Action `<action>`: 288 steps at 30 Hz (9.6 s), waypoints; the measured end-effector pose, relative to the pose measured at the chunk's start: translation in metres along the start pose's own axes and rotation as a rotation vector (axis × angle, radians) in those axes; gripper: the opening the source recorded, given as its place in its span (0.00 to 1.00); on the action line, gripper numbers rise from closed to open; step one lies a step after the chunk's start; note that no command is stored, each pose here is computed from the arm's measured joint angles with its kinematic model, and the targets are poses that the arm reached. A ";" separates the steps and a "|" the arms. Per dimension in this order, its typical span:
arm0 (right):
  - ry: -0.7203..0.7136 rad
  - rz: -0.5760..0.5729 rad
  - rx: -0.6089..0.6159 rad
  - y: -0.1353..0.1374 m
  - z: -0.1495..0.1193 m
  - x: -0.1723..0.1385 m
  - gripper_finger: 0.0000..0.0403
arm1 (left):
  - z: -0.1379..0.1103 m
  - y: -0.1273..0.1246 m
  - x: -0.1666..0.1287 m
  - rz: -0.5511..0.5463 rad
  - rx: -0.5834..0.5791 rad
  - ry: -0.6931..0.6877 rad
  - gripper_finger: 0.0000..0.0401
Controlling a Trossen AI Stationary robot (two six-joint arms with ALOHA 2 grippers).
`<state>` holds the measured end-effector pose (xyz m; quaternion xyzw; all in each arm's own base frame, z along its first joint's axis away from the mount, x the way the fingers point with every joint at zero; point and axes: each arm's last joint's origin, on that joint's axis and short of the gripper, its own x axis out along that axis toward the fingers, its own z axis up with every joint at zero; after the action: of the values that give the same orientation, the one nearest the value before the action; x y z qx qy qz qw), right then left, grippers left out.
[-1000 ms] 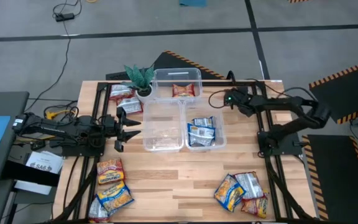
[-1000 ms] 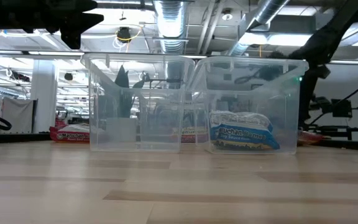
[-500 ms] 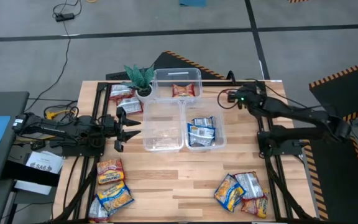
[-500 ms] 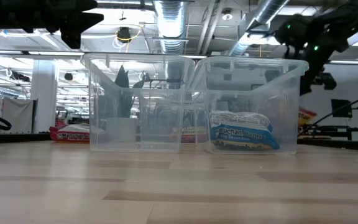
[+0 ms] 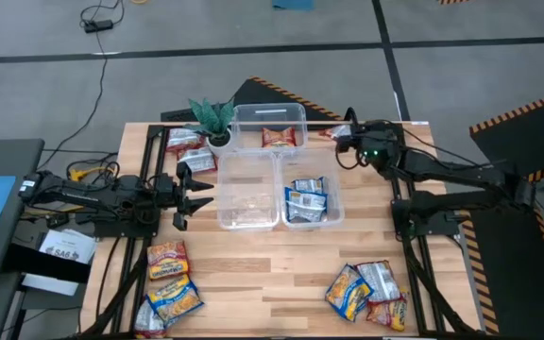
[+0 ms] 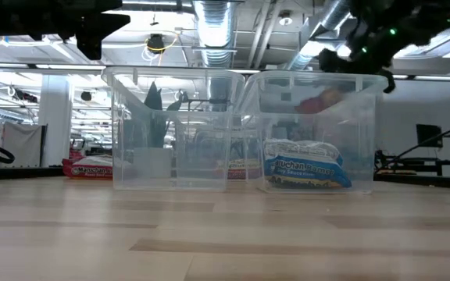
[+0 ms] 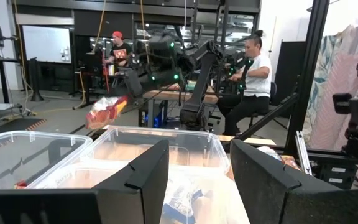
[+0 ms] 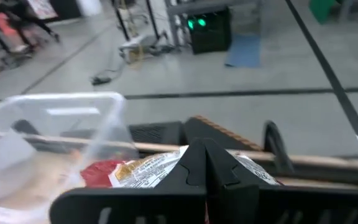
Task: Sort Maruchan noodles
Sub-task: Put the red noodle pack into the top transparent bin, then put the blue noodle pack into the bottom right transparent bin
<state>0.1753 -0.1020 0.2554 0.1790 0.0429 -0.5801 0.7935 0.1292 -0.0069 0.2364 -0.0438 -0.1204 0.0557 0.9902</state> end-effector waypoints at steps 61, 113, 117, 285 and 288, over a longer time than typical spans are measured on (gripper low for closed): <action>0.151 0.554 -0.405 0.013 -0.030 -0.086 0.61 | 0.000 0.000 0.000 0.009 0.011 0.003 0.40; 0.054 1.008 -0.394 0.026 -0.060 -0.101 0.61 | -0.108 0.106 0.007 1.340 -0.105 0.783 0.39; 0.053 1.009 -0.394 0.026 -0.060 -0.101 0.61 | -0.111 0.107 0.005 1.330 -0.094 0.846 0.27; 0.103 0.993 -0.405 0.033 -0.071 -0.097 0.61 | 0.039 0.129 0.247 0.916 0.388 0.678 0.26; 0.103 0.993 -0.405 0.033 -0.071 -0.097 0.61 | 0.056 0.121 0.245 0.906 0.380 0.704 0.31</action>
<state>0.1844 0.0176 0.2239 0.0495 0.1029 -0.1060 0.9878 0.3396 0.1467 0.3359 0.0710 0.2574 0.4746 0.8387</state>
